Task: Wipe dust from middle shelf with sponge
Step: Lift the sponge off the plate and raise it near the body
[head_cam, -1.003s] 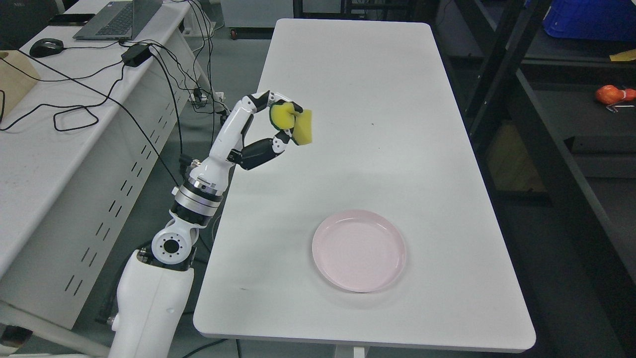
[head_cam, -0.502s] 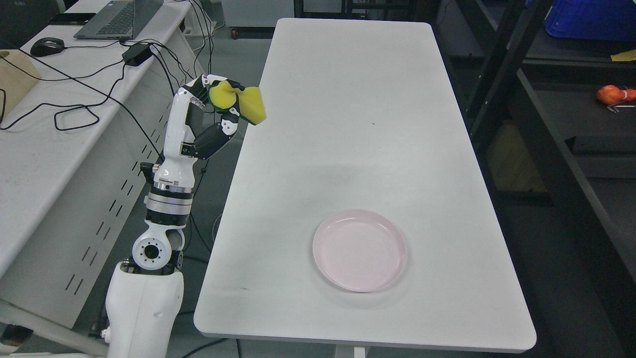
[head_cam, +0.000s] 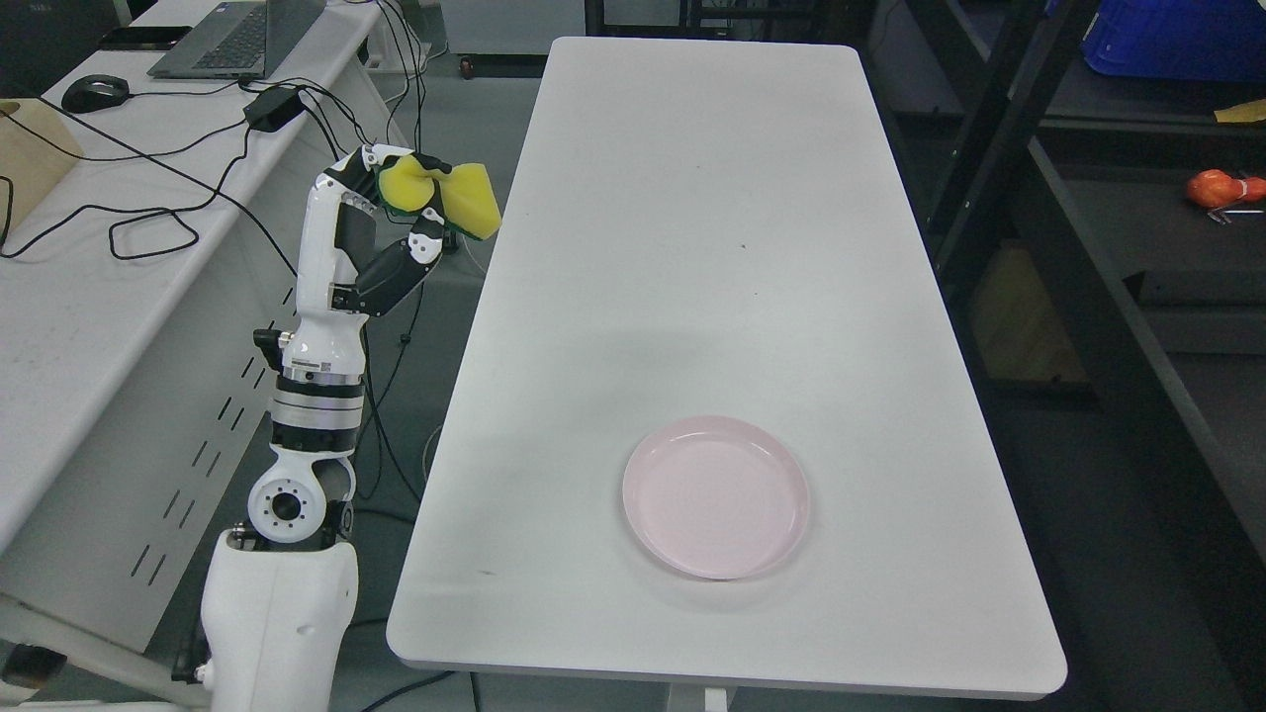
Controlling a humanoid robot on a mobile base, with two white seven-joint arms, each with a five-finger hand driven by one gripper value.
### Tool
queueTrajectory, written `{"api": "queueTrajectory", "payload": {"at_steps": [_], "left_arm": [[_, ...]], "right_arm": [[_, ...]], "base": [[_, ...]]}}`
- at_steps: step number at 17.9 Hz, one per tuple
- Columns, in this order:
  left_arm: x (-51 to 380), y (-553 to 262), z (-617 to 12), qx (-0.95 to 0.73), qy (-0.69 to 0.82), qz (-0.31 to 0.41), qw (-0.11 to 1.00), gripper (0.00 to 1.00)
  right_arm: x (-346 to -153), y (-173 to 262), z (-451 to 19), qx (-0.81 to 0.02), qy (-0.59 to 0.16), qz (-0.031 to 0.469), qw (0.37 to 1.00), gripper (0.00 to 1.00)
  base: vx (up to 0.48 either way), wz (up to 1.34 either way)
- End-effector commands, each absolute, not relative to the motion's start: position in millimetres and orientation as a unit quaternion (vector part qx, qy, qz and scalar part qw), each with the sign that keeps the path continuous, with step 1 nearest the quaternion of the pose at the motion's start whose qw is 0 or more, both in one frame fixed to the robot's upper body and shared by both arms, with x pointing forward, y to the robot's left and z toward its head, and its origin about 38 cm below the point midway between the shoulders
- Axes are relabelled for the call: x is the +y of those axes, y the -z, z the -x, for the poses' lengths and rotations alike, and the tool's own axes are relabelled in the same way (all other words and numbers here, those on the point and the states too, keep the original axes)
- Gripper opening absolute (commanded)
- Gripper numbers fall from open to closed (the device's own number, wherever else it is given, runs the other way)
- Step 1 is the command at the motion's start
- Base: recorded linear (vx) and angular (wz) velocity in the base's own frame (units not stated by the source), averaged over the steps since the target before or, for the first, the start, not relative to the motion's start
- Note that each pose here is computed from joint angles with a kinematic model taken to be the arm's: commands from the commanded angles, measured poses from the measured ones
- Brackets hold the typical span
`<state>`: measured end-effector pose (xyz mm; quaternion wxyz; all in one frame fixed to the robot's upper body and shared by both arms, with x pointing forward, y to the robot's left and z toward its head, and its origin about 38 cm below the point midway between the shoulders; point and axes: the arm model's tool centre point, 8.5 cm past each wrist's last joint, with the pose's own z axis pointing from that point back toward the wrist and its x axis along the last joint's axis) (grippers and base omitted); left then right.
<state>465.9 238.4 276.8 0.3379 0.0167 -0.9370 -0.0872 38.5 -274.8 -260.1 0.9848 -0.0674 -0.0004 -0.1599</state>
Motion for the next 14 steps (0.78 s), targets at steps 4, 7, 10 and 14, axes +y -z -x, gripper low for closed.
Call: {"api": "queueTrajectory", "payload": {"at_steps": [4, 7, 10, 14], "left_arm": [[256, -255, -457, -0.928, 0.084, -0.04, 0.361, 0.01], [258, -252, -456, -0.926, 0.083, -0.041, 0.365, 0.01], [259, -253, -457, -0.925, 0.081, -0.042, 0.368, 0.01], [262, -255, -457, -0.924, 0.077, -0.045, 0.372, 0.01]], "right_arm": [[-287.3, 259, -44, -0.01, 0.16, 0.076, 0.984, 1.0], [-287.3, 259, -44, -0.01, 0.16, 0.076, 0.984, 1.0], [-287.3, 259, -44, -0.01, 0.16, 0.076, 0.984, 1.0], [-287.3, 259, -44, -0.01, 0.16, 0.076, 0.984, 1.0]], "base": [[0.0, 0.0], [-0.004, 0.0], [-0.025, 0.0], [-0.07, 0.0]]}}
